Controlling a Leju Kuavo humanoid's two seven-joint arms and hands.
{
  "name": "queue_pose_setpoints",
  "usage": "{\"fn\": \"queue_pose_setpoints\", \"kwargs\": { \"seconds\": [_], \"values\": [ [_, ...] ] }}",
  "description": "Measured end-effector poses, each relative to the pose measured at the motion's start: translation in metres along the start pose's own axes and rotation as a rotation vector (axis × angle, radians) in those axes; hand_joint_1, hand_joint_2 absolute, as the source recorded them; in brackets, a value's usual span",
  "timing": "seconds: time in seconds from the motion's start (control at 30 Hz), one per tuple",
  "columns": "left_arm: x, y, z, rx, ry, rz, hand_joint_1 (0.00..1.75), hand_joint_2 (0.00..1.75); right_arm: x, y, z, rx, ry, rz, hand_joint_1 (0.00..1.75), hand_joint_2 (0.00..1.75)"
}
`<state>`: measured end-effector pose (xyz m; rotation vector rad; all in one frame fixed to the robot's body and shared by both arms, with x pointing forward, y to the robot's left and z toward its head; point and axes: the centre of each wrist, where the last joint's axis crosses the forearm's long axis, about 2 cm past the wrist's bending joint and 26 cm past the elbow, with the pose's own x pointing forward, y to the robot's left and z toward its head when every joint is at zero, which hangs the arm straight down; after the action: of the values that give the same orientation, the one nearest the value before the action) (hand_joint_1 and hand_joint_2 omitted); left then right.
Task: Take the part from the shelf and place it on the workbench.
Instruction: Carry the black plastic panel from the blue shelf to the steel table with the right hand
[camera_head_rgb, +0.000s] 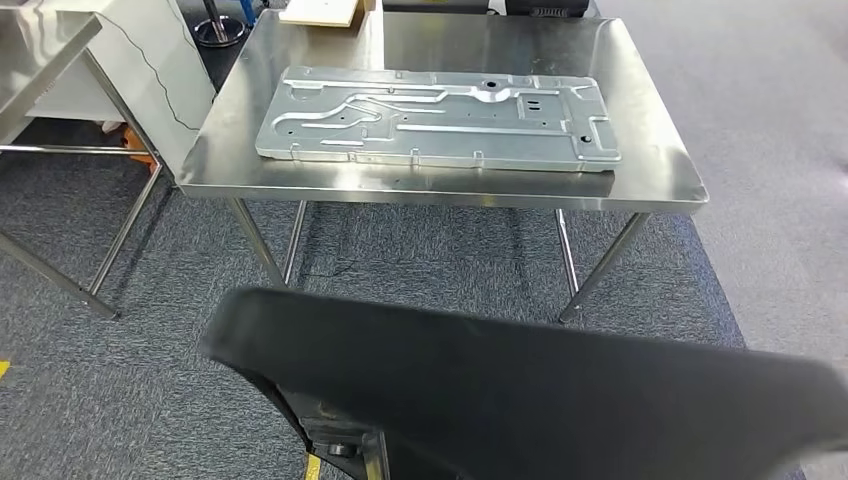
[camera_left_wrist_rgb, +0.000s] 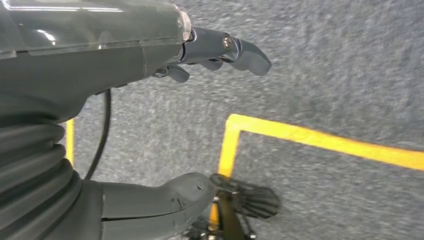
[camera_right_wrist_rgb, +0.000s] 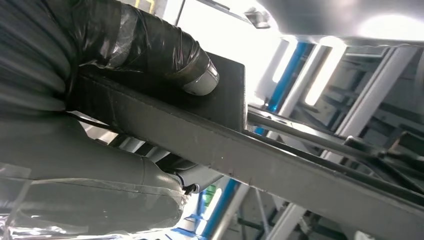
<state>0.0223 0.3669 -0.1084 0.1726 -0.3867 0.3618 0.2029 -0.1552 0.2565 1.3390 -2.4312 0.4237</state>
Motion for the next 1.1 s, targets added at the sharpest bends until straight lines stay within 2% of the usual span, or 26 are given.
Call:
{"fn": "queue_pose_setpoints", "kwargs": {
  "seconds": [0.53,1.1],
  "values": [
    [0.007,0.001,-0.002,0.003,-0.016,0.007,0.0,1.75,0.013,0.006,-0.009,0.027,-0.086,-0.001,1.75,1.75],
    [0.006,0.008,-0.002,0.012,-0.021,-0.003,0.0,1.75,0.015,0.007,-0.01,0.034,-0.09,0.033,1.75,1.75]
  ]
}}
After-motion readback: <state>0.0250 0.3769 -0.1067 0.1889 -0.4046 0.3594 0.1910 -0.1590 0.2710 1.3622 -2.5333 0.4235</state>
